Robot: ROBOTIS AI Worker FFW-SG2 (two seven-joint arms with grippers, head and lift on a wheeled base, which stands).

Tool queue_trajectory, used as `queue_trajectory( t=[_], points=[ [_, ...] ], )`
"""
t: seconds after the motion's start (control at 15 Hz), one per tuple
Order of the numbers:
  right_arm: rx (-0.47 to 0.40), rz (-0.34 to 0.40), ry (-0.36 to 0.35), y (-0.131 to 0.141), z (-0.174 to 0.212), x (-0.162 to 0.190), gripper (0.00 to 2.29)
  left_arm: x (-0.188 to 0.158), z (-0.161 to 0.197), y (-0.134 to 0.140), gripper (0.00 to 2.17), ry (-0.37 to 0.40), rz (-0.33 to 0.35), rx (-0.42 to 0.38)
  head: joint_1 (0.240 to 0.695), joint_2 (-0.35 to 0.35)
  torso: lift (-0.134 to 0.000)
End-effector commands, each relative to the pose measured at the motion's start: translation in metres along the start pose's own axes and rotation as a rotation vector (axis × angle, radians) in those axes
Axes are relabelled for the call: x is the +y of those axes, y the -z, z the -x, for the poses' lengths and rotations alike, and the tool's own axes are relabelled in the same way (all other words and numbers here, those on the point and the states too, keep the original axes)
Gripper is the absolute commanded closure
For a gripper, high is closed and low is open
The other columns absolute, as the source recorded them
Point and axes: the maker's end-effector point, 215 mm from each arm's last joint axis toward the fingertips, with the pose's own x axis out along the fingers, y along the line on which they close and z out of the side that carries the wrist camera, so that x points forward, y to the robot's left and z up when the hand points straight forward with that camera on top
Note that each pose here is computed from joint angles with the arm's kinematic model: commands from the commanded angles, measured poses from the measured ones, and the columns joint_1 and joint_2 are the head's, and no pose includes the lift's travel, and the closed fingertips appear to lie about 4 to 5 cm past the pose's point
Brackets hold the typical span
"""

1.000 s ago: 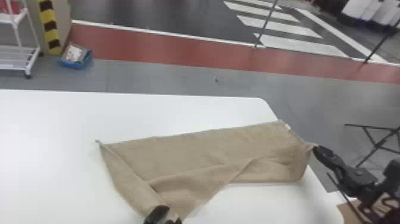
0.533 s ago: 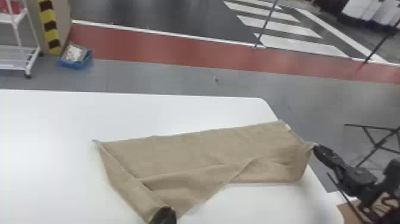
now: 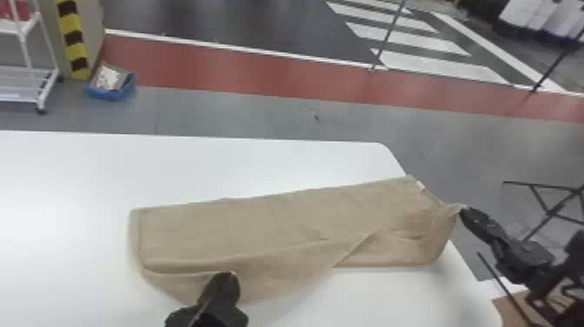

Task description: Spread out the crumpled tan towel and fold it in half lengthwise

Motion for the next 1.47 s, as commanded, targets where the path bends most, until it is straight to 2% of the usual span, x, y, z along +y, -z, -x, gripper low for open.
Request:
queue_trajectory(
  t=[0.0,0.13,0.2,0.33,0.47,0.67,0.93,1.13,1.27,1.4],
  points=[
    [-0.008,0.017,-0.011,-0.011,0.003,0.002,1.51,0.051,0.012,-0.005,1.26,-0.103,0.043,-0.009,0.695,-0.35,-0.124],
    [-0.011,0.021,-0.014,-0.018,0.001,0.001,1.51,0.091,0.017,-0.01,1.26,-0.172,0.067,-0.022,0.695,-0.35,-0.124],
    [-0.018,0.002,-0.01,-0.027,-0.005,-0.004,1.51,0.125,0.021,-0.004,1.26,-0.23,0.089,-0.013,0.695,-0.35,-0.124],
    [-0.049,0.002,-0.003,-0.051,-0.015,-0.016,1.51,0.163,0.025,-0.004,1.26,-0.301,0.092,-0.018,0.695,-0.35,-0.124],
    [-0.017,-0.008,-0.011,-0.038,-0.033,-0.015,1.51,0.2,0.021,-0.015,1.26,-0.352,0.106,-0.039,0.695,-0.35,-0.124],
    [-0.008,-0.005,-0.078,-0.043,-0.082,0.013,1.51,0.254,0.004,-0.025,1.26,-0.408,0.128,-0.055,0.695,-0.35,-0.124],
    [-0.016,-0.024,-0.15,-0.079,-0.162,0.042,1.51,0.315,-0.027,-0.035,1.26,-0.463,0.174,-0.063,0.695,-0.35,-0.124],
    [-0.046,-0.041,-0.18,-0.118,-0.221,0.061,1.51,0.353,-0.057,-0.046,1.26,-0.495,0.192,-0.077,0.64,-0.33,-0.124],
    [-0.104,-0.064,-0.16,-0.153,-0.245,0.058,1.51,0.381,-0.075,-0.067,1.26,-0.525,0.209,-0.143,0.591,-0.282,-0.124],
    [-0.164,-0.03,-0.147,-0.19,-0.267,0.064,1.51,0.403,-0.084,-0.091,1.26,-0.547,0.221,-0.2,0.552,-0.262,-0.124]
  ],
)
